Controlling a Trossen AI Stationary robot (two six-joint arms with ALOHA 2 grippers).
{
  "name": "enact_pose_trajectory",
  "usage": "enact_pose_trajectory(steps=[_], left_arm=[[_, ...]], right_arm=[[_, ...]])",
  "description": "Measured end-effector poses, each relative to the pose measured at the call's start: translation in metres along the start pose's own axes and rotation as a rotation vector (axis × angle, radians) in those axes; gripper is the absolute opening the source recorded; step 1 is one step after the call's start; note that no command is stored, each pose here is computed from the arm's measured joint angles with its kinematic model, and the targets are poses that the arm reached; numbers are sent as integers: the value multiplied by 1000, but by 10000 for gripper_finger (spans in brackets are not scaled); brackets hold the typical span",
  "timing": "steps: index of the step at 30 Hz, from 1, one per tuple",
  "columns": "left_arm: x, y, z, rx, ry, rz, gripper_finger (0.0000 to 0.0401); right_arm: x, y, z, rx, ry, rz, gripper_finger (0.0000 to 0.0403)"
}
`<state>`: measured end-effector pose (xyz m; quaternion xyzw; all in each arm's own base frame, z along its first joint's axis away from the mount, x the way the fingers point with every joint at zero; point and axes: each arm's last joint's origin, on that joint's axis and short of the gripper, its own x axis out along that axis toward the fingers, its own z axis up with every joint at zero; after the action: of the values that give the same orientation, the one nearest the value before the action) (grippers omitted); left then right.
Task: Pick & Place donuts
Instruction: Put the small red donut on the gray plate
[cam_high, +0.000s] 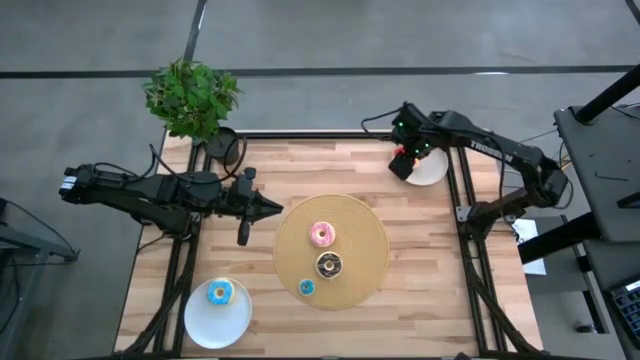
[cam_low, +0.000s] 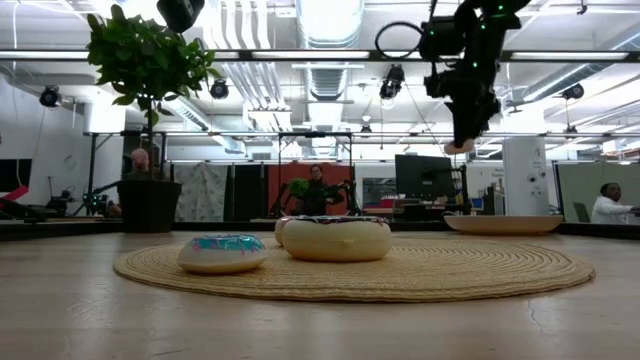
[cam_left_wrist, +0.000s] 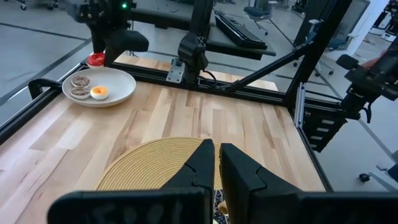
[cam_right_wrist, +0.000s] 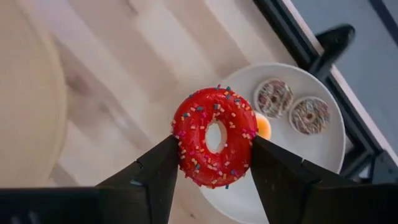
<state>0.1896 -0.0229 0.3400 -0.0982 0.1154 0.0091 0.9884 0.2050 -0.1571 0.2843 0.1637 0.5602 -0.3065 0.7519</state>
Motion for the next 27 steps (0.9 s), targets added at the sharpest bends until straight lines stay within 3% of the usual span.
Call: enact_pose_trajectory(steps=[9, 19, 27], left_arm=[[0, 0, 0, -1, 0, 0, 0], [0, 0, 0, -2, 0, 0, 0], [0, 0, 0, -2, 0, 0, 0]], right_arm=[[12, -23, -2, 119, 39, -51, 184], [40, -50, -16, 396, 46, -91, 189], [60, -58, -32, 538, 84, -109, 190]])
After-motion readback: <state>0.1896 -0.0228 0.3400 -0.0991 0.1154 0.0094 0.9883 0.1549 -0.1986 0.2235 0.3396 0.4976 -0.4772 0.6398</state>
